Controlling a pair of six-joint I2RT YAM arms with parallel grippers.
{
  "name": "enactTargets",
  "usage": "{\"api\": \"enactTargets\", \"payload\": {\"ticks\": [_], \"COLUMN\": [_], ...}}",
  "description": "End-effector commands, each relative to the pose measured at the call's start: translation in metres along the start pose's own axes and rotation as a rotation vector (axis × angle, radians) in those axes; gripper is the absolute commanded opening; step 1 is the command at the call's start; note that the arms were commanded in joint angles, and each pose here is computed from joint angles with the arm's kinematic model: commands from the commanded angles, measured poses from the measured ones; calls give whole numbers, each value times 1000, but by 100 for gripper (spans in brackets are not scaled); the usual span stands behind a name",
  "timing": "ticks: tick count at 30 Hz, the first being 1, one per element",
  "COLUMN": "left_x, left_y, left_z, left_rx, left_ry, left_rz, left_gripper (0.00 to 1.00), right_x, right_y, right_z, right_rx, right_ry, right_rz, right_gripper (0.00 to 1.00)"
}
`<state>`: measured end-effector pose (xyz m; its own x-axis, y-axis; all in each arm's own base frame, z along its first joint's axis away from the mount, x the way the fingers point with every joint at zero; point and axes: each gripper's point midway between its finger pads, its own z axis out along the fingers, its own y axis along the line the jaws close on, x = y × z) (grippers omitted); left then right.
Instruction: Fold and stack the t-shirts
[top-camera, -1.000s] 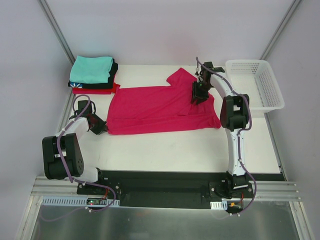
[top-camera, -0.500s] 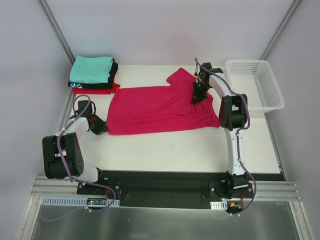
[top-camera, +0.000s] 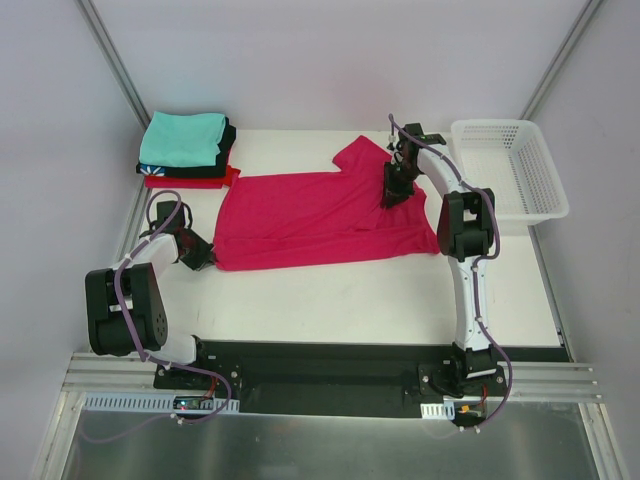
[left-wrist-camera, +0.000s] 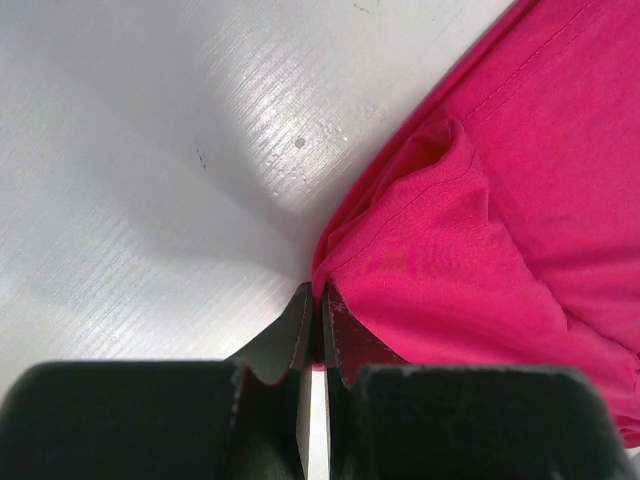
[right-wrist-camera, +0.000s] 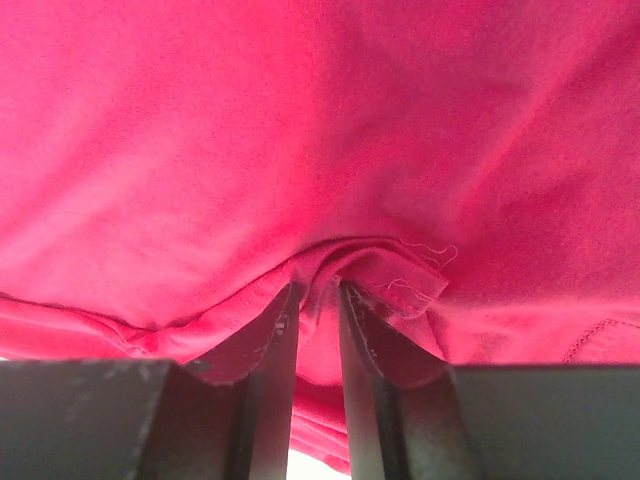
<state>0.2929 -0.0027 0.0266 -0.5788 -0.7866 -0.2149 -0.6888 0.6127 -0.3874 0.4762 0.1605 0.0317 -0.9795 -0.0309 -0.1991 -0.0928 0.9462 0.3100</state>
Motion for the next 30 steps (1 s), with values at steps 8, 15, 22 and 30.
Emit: {"api": "enactTargets", "payload": {"ticks": [8, 15, 22, 30], "left_x": [-2, -2, -2, -2], "left_y": [2, 0, 1, -1], "left_z": [-2, -2, -1, -1], "left_rx": [0, 6, 3, 7], "left_ry": [-1, 2, 5, 7], "left_rz": [5, 5, 5, 8], "left_gripper": [0, 0, 0, 0], "right_x": [-6, -6, -10, -21], "right_y": [7, 8, 12, 18], "right_z": [-14, -15, -21, -26], "right_rx": [-4, -4, -6, -21], "right_ry": [-22, -20, -37, -68], "right_rz": [-18, -17, -17, -15], "right_gripper": [21, 15, 4, 2]}}
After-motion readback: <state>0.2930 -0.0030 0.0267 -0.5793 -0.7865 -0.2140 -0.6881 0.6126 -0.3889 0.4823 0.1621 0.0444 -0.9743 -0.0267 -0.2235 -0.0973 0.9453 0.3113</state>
